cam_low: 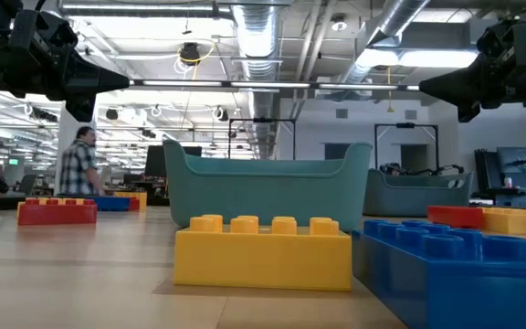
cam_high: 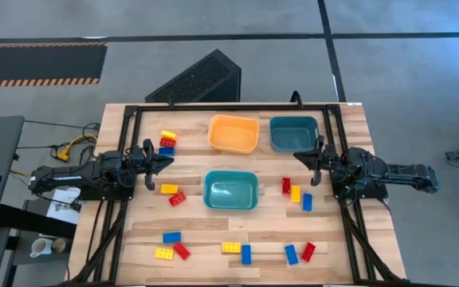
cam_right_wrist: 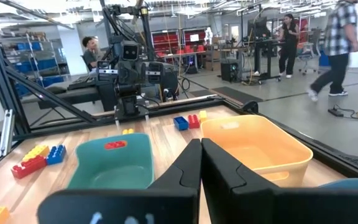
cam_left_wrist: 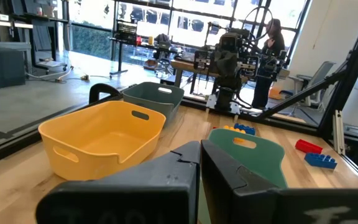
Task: Sort & place blocks by color
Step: Put the blue game piece into the blue bin
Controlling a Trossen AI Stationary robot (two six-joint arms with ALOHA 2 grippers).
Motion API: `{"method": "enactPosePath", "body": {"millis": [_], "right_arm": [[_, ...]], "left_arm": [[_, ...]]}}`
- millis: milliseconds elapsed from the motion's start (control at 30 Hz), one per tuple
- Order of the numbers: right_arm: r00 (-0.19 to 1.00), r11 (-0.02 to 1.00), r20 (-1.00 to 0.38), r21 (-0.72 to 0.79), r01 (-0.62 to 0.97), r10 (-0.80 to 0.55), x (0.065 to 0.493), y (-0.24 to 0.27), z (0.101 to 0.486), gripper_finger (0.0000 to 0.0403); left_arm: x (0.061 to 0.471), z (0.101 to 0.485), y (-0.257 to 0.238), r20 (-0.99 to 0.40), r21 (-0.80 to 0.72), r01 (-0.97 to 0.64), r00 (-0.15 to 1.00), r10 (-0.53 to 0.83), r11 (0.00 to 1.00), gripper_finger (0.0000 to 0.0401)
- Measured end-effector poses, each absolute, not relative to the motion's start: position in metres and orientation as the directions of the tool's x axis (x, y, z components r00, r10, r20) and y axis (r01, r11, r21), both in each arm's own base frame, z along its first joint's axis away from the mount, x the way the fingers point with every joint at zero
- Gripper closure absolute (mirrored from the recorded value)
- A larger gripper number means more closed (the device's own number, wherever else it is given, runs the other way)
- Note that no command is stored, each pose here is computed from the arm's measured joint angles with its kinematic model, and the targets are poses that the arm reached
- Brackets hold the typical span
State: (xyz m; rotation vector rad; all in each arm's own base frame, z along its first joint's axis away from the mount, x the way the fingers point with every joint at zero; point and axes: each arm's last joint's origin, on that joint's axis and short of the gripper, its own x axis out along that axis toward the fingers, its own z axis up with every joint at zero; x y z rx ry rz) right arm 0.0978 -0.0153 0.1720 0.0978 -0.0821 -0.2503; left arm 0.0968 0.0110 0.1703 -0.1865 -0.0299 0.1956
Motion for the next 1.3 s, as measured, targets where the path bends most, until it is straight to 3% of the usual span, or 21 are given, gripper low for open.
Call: {"method": "enactPosePath", "body": {"millis": [600, 800, 967, 1300], "right_arm": [[0.953, 0.949, 0.030, 0.103, 0.297, -0.301, 0.096, -0.017, 0.173, 0.0369], [0.942, 0.945, 0.086, 0.088, 0.316, -0.323, 0.089, -0.016, 0.203, 0.0369], [0.921, 0.919, -0.008, 0.060, 0.390, -0.390, 0.087, -0.018, 0.214, 0.0369], [0.890, 0.878, -0.111, 0.151, 0.455, -0.442, 0.105, -0.022, 0.262, 0.0369]], "left_arm": [[0.097, 0.170, 0.011, 0.011, -0.187, -0.191, 0.980, 0.196, 0.964, 0.0401], [0.097, 0.170, 0.011, 0.012, -0.187, -0.190, 0.981, 0.196, 0.964, 0.0401], [0.097, 0.170, 0.011, 0.012, -0.187, -0.190, 0.981, 0.196, 0.964, 0.0401], [0.097, 0.170, 0.011, 0.012, -0.187, -0.190, 0.981, 0.196, 0.964, 0.0401]]}}
